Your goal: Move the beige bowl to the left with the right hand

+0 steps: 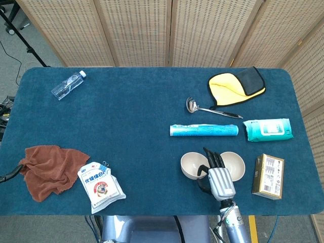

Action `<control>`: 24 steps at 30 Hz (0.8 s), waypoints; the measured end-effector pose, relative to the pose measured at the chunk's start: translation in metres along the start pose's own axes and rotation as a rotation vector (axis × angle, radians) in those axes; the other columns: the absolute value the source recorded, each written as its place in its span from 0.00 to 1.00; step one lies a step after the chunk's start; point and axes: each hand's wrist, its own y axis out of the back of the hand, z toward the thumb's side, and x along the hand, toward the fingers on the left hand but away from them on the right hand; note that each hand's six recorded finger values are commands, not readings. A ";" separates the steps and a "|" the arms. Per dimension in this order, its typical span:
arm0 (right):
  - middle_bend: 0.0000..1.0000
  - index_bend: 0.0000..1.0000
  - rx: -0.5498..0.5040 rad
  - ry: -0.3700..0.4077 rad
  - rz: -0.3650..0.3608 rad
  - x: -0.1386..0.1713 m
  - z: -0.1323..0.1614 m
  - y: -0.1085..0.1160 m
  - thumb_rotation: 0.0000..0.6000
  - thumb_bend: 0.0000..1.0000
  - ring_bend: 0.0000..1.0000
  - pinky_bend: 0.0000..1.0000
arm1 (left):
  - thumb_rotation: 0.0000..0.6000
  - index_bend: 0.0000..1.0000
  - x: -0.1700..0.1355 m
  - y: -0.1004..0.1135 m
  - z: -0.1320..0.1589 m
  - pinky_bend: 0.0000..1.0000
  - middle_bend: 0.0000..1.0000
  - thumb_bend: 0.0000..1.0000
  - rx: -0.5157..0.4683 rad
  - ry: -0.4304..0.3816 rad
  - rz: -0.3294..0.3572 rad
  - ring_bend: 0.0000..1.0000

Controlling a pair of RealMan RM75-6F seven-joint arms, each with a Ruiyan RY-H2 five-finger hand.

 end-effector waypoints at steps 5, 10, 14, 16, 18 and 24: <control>0.00 0.55 -0.006 -0.009 0.005 0.003 -0.003 -0.003 1.00 0.39 0.00 0.00 | 0.33 0.00 0.000 0.000 0.000 0.00 0.00 0.00 -0.001 -0.001 0.001 0.00; 0.00 0.55 -0.018 -0.024 0.006 0.008 -0.008 -0.005 1.00 0.37 0.00 0.00 | 0.33 0.00 -0.001 0.002 0.002 0.00 0.00 0.00 -0.005 -0.006 0.008 0.00; 0.00 0.54 -0.026 -0.024 0.007 0.012 -0.010 -0.005 1.00 0.32 0.00 0.00 | 0.33 0.00 -0.001 0.004 0.003 0.00 0.00 0.00 -0.009 -0.009 0.013 0.00; 0.00 0.53 -0.026 -0.017 0.007 0.013 -0.010 -0.005 1.00 0.31 0.00 0.00 | 0.33 0.00 -0.001 0.004 0.003 0.00 0.00 0.00 -0.011 -0.009 0.014 0.00; 0.00 0.52 -0.027 -0.009 0.001 0.014 -0.009 -0.004 1.00 0.31 0.00 0.00 | 0.33 0.00 -0.001 0.004 0.003 0.00 0.00 0.00 -0.012 -0.009 0.014 0.00; 0.00 0.48 -0.026 0.004 -0.016 0.016 -0.007 -0.001 1.00 0.31 0.00 0.00 | 0.33 0.00 -0.001 0.005 0.003 0.00 0.00 0.00 -0.016 -0.009 0.012 0.00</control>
